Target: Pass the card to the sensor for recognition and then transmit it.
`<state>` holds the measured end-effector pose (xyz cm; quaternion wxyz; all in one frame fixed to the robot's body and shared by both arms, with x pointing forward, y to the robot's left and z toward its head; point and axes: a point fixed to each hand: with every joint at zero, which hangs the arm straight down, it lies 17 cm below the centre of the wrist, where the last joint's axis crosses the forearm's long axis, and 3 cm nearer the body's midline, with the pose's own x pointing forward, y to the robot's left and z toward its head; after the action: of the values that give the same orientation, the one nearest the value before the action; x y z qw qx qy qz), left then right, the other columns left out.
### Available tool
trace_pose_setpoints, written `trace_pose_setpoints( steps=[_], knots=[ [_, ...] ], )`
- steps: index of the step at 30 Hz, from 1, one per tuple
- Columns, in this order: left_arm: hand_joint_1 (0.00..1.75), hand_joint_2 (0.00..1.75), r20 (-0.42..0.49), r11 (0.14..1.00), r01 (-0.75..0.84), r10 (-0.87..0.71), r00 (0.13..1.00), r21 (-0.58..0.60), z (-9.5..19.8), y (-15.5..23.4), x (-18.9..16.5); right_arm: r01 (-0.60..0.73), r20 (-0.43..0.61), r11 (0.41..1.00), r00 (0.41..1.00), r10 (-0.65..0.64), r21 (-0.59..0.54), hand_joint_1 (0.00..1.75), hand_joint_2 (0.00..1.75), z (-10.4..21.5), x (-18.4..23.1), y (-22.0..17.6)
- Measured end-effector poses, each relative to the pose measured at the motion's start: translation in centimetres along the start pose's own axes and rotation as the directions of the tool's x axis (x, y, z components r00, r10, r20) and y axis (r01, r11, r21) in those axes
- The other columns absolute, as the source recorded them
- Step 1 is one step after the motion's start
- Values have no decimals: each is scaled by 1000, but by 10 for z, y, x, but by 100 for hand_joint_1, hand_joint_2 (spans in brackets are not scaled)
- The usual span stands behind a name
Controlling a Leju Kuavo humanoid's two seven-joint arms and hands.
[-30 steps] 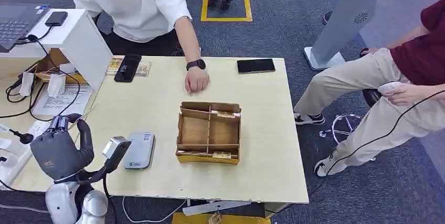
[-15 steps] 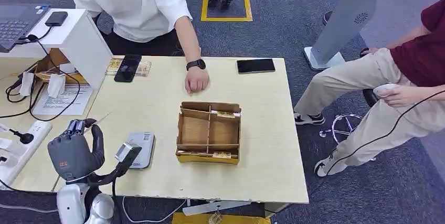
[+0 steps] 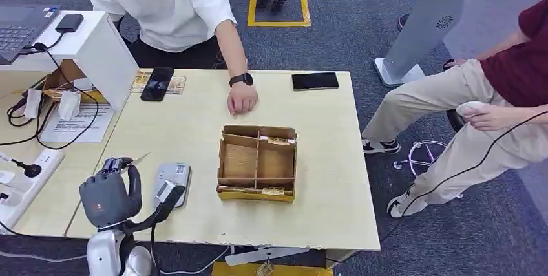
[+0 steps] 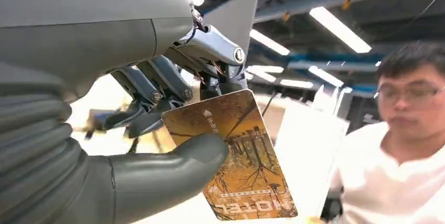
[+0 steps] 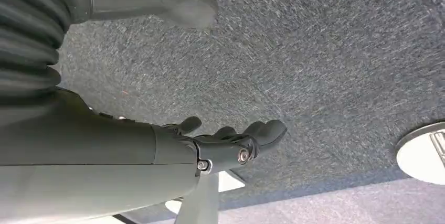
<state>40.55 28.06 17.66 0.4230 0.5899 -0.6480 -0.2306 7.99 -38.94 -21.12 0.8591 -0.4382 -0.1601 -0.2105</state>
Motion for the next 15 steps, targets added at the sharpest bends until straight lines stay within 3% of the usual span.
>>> trace_pose_setpoints(
  steps=[15],
  knots=[
    [175,175,68,995,-44,50,996,-93,23,-29,34,2,-1,1000,1000,-2,7,0,175,1,-1,2]
  ],
)
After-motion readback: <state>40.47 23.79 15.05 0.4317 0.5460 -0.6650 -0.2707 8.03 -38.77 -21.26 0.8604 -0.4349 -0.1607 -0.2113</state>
